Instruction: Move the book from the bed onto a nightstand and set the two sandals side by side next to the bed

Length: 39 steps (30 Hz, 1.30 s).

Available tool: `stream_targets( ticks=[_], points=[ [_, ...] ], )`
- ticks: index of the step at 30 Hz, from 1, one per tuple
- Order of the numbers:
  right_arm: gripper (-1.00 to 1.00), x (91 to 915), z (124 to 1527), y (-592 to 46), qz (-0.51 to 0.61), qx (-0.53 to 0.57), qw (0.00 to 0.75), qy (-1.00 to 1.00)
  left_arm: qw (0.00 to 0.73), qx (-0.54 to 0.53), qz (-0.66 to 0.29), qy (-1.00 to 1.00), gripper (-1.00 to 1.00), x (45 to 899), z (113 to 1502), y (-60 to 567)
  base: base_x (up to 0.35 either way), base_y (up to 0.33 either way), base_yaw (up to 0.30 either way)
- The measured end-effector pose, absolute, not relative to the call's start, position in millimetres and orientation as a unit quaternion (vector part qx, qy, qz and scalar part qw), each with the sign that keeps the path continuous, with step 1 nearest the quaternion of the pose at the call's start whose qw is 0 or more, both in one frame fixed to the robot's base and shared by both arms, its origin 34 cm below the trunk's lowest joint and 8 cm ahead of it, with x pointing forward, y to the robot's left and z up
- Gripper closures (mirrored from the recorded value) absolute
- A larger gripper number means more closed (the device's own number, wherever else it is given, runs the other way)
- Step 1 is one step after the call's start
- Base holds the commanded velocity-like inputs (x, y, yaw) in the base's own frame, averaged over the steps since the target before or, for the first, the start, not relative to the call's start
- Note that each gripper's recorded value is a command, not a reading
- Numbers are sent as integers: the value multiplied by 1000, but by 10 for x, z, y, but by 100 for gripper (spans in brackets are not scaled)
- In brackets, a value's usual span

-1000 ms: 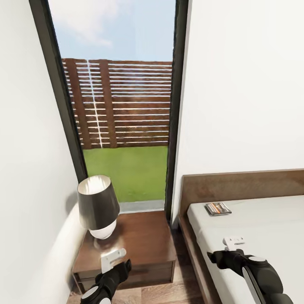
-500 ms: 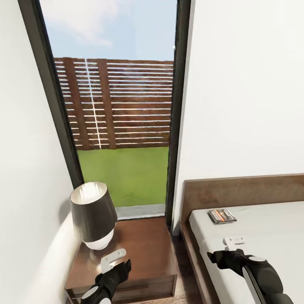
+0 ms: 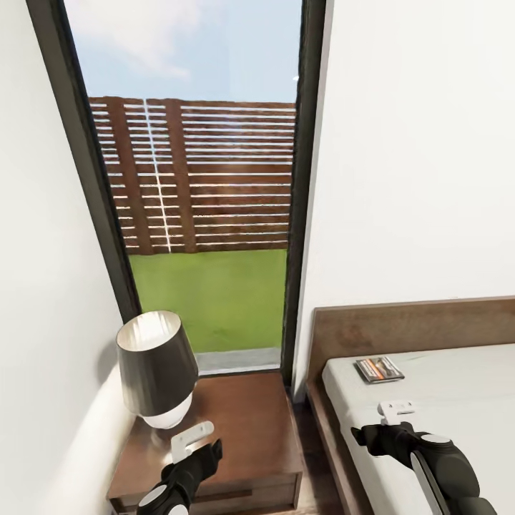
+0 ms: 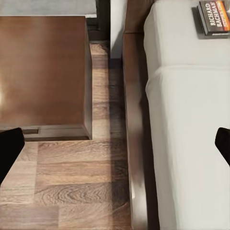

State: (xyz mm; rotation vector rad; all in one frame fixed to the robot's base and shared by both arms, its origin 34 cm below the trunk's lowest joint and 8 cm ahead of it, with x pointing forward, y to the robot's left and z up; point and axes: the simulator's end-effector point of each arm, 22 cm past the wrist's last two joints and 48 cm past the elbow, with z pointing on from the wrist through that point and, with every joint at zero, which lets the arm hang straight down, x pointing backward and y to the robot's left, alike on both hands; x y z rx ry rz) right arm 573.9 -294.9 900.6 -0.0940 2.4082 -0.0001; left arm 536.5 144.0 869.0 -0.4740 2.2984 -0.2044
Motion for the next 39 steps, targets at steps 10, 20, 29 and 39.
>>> stream_targets(
  ticks=[10,20,29,39],
  points=[
    [-100,5739,9003,-2954,0,-36,357,933,383,-186,-81,901,-100,5366,8687,1436,133,24,0],
    [-100,5744,9024,-3132,-7,-13,360,933,383,-185,-82,901,-100,5366,8686,1427,14,2,0],
    [-100,5739,9035,-3211,-9,-2,361,932,382,-185,-81,902,-100,5362,8684,1426,46,0,0],
    [-100,5740,9037,-3209,-8,0,361,932,380,-184,-80,903,-100,5352,8661,1423,150,0,0]
  ],
)
